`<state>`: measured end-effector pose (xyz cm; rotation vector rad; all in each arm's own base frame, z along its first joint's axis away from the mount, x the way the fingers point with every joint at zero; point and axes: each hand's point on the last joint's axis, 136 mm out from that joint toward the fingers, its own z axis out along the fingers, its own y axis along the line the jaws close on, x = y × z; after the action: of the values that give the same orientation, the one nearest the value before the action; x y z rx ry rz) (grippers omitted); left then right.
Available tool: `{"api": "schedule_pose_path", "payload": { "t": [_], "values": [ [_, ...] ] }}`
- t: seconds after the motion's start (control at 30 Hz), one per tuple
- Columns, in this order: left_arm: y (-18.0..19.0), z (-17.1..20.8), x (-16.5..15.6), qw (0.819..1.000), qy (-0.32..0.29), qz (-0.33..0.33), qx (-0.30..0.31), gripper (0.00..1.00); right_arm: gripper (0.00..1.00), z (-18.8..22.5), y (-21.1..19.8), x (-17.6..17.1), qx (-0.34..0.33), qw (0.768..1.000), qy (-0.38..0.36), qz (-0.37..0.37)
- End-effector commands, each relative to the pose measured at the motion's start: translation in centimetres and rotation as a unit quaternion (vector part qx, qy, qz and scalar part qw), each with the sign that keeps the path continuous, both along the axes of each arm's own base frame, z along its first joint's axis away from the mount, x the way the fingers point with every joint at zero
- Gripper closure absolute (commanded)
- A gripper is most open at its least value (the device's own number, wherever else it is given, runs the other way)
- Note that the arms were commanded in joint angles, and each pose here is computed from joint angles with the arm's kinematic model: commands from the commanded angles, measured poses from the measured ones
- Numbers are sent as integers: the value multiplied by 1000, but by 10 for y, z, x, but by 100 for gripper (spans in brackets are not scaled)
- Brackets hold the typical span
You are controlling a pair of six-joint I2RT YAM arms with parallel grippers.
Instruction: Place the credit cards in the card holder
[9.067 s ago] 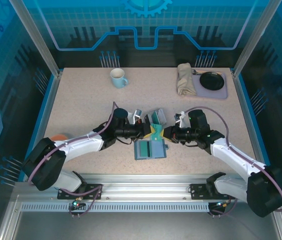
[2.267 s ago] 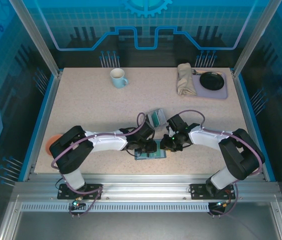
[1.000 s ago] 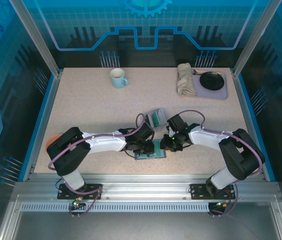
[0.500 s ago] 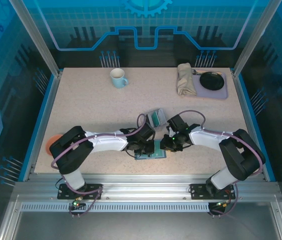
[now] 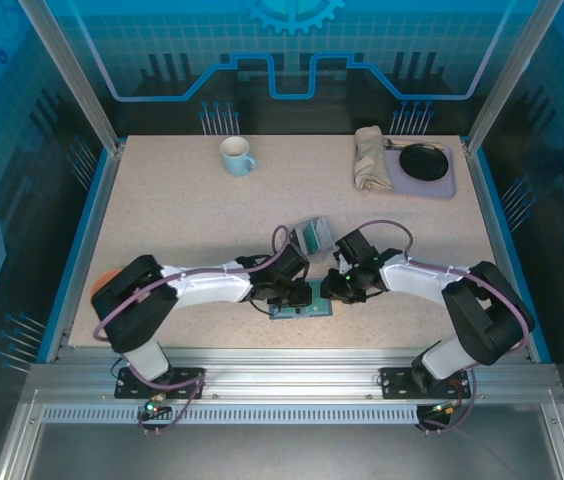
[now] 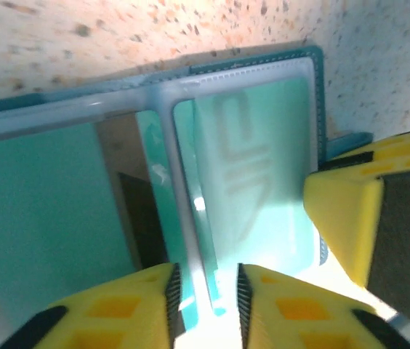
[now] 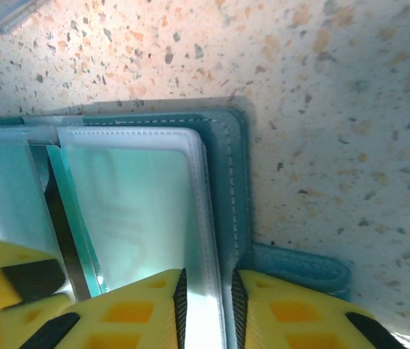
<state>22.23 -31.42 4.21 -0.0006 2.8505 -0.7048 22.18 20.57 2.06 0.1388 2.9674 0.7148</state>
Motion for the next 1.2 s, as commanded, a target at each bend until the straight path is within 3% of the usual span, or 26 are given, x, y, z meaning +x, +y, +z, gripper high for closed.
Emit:
{"api": "schedule_pose_path", "payload": {
  "t": [0.0, 0.23, 0.5, 0.57, 0.8, 1.17],
  "values": [
    [25, 20, -3, 999, -30, 24, 24, 62, 71, 12, -12, -1, -24, 1000, -17, -4],
    [72, 27, 3, 994, -40, 93, 45, 37, 51, 33, -33, 2, -98, 994, -52, 5],
    [79, -1, 4, 992, 41, 118, -17, 26, 42, 21, -25, 3, -150, 987, -35, 38],
    [77, -7, 3, 991, 55, 120, -26, 25, 41, 12, -26, -1, -171, 984, -23, 47],
    [66, -20, 1, 989, 82, 114, -46, 25, 43, 2, -6, 3, -137, 989, -10, 51],
    [52, -12, 6, 988, 79, 104, -81, 39, 62, -17, -7, -8, -127, 990, 16, 50]
  ]
}}
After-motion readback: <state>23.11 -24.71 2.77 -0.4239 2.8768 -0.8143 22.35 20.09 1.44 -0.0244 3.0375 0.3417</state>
